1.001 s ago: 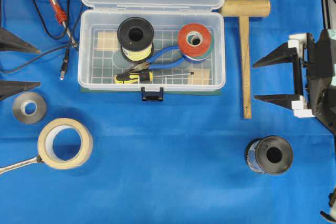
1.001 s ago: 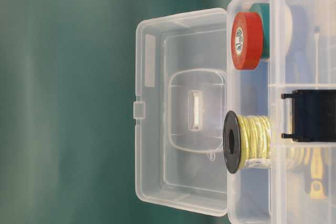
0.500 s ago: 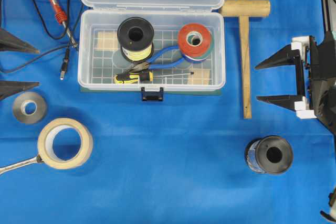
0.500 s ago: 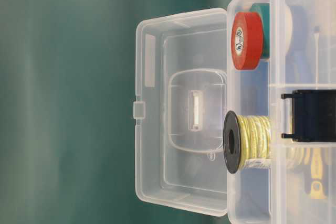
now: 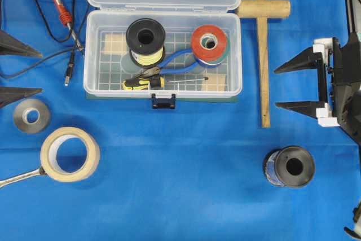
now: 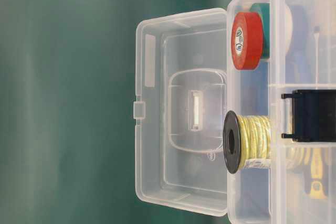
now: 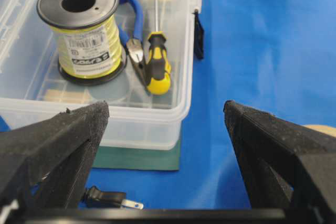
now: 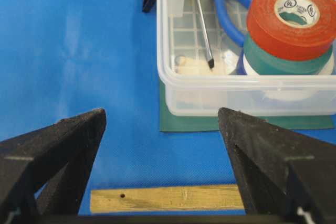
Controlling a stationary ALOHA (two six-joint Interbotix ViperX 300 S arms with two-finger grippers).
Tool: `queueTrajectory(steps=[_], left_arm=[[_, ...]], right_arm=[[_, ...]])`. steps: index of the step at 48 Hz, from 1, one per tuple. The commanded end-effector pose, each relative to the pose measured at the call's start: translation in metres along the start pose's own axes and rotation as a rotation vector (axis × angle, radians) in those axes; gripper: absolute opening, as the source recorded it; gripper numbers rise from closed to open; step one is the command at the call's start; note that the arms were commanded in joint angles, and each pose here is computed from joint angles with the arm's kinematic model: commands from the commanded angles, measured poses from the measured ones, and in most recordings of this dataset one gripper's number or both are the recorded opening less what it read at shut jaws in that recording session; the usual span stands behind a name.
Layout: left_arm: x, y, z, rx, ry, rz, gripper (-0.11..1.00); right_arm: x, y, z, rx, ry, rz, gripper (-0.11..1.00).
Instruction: Open the tool box with both arms.
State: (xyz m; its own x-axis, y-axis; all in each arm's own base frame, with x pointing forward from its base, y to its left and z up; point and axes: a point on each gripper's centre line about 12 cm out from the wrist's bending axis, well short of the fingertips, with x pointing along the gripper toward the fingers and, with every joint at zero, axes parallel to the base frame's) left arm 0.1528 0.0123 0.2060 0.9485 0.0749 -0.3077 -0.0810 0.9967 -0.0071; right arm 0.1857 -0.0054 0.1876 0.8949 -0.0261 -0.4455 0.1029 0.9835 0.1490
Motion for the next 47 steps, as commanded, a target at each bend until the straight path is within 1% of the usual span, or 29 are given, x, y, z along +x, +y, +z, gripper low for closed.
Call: queueTrajectory(steps=[1, 47], left_arm=[[0.0005, -0.0002, 0.0051, -0.001, -0.012, -0.001, 0.89], [0.0005, -0.0003, 0.0043, -0.001, -0.009, -0.001, 0.89]], right_arm=[[0.0005, 0.0004, 0.0059, 0.006, -0.016, 0.000, 0.86], [0.0000, 0.0004, 0.0057, 0.004, -0.010, -0.001, 0.86]])
